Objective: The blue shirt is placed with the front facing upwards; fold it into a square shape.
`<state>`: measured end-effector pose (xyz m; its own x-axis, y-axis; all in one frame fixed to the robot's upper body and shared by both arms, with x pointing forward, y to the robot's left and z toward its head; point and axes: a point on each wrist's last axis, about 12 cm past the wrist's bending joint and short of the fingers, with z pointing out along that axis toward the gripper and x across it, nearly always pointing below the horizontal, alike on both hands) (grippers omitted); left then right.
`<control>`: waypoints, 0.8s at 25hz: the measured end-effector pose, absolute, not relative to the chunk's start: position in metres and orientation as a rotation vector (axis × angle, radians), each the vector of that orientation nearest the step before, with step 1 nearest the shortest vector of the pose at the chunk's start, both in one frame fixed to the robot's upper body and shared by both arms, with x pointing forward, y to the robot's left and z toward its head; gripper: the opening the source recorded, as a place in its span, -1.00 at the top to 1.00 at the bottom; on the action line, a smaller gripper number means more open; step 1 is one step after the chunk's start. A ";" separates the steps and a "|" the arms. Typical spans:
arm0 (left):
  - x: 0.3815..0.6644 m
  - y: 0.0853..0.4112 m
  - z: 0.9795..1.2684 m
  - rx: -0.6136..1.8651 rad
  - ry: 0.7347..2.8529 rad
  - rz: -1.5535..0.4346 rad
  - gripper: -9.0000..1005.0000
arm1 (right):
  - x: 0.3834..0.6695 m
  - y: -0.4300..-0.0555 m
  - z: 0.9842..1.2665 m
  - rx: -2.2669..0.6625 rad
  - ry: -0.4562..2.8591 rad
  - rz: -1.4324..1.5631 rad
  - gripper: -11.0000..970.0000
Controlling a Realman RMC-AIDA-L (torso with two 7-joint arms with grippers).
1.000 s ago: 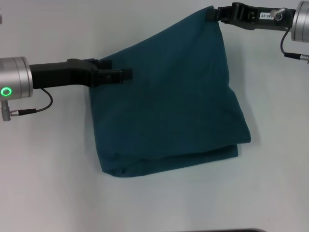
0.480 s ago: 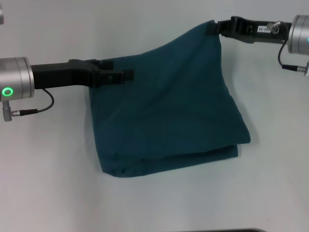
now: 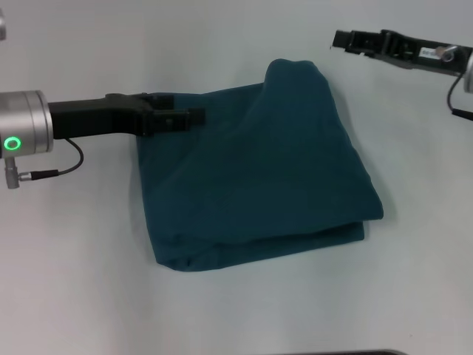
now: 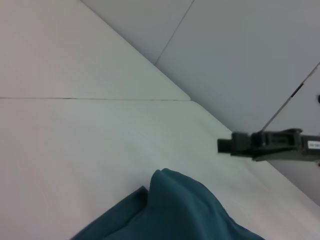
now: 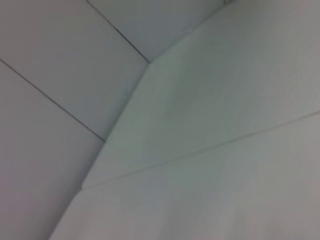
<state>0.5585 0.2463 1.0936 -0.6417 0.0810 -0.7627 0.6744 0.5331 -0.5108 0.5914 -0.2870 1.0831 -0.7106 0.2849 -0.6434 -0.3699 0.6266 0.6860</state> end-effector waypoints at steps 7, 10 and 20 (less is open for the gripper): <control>0.555 0.241 1.089 0.614 2.081 -1.097 -0.80 | 0.582 -0.289 1.093 -0.173 2.049 1.186 0.15; 0.555 0.242 1.084 0.590 2.092 -1.080 -0.80 | 0.577 -0.284 1.094 -0.245 2.044 1.212 -0.16; 0.562 0.240 1.075 0.551 2.128 -0.999 -0.80 | 0.568 -0.268 1.088 -0.396 2.110 1.274 -0.63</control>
